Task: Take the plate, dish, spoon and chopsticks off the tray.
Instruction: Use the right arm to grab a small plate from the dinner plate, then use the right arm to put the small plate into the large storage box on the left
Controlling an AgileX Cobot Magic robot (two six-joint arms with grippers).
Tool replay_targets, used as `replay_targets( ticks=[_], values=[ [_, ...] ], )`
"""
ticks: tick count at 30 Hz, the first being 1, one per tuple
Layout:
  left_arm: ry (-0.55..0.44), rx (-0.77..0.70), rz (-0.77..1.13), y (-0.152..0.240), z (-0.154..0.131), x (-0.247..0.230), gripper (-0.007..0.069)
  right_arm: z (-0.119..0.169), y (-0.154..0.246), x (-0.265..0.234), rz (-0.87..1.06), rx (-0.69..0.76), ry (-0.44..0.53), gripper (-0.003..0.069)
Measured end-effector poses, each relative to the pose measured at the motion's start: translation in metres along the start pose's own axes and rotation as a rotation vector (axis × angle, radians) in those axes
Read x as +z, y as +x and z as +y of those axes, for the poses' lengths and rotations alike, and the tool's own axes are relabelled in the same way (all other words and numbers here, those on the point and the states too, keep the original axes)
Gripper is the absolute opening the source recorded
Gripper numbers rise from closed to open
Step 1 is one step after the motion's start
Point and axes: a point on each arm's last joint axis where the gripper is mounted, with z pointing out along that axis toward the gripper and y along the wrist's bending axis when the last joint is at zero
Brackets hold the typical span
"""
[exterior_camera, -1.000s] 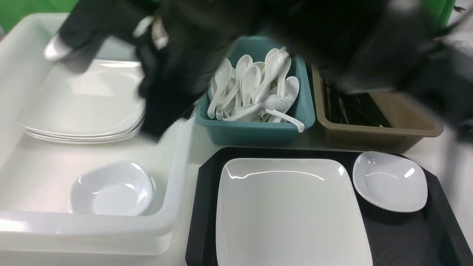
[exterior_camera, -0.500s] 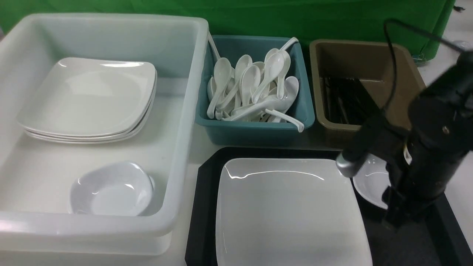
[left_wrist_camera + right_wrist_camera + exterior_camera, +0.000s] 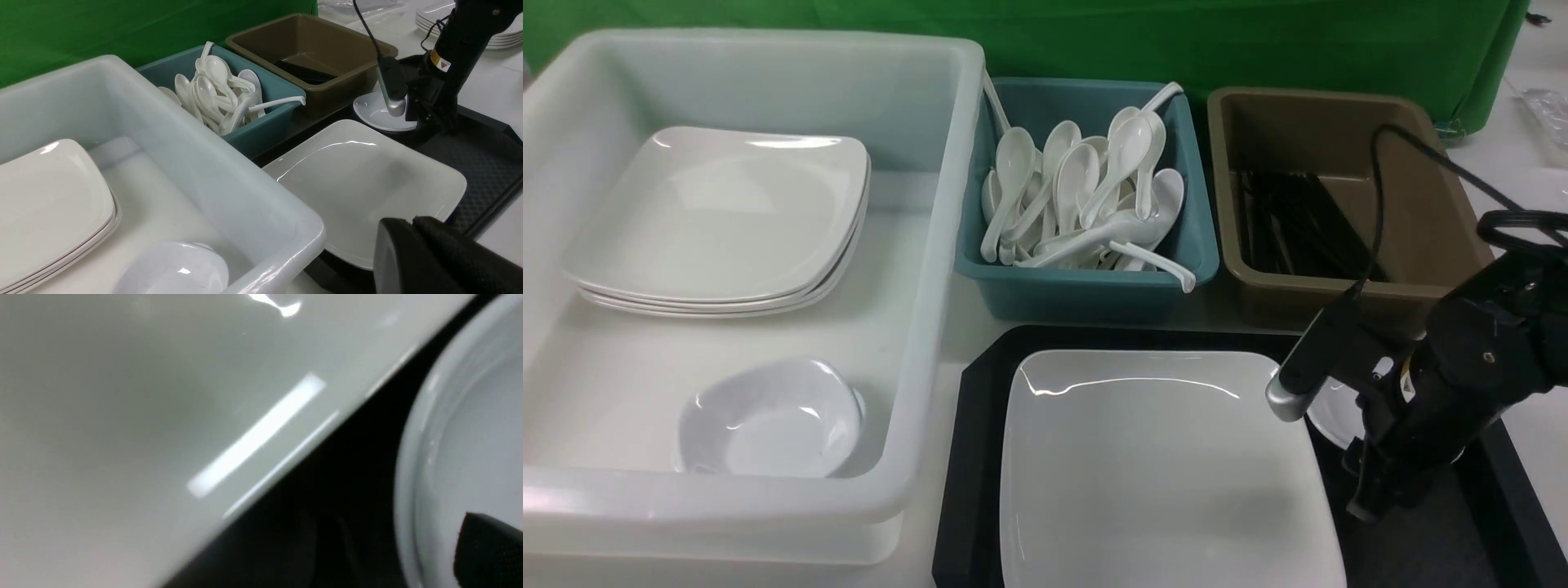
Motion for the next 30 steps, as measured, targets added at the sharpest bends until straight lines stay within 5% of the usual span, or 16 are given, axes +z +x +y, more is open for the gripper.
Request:
replay_targets(
  ticks=[5,11,16,19,25,30],
  values=[
    [0.0,0.002,0.001,0.0,0.0,0.0,0.0017,0.0,-0.005,0.009,-0.021,-0.036,0.003,0.04],
    [0.003,0.002,0.01,0.001,0.0,0.0,0.0017,-0.001,-0.007,0.011,-0.039,-0.099,0.013,0.0212],
    [0.004,0.002,0.015,0.001,0.0,0.0,0.0017,0.0,-0.009,0.003,-0.052,-0.119,0.035,0.0164],
    [0.004,0.002,0.017,0.001,0.0,0.0,0.0017,0.011,-0.016,-0.031,-0.049,-0.083,0.043,0.0073],
    [0.0,0.004,0.014,0.001,0.0,0.0,0.0017,0.041,-0.047,-0.128,-0.175,0.011,0.058,0.0055],
    [-0.005,0.012,0.061,0.004,0.001,0.002,0.0017,0.098,-0.101,-0.229,-0.545,-0.141,0.011,0.0055]
  ],
)
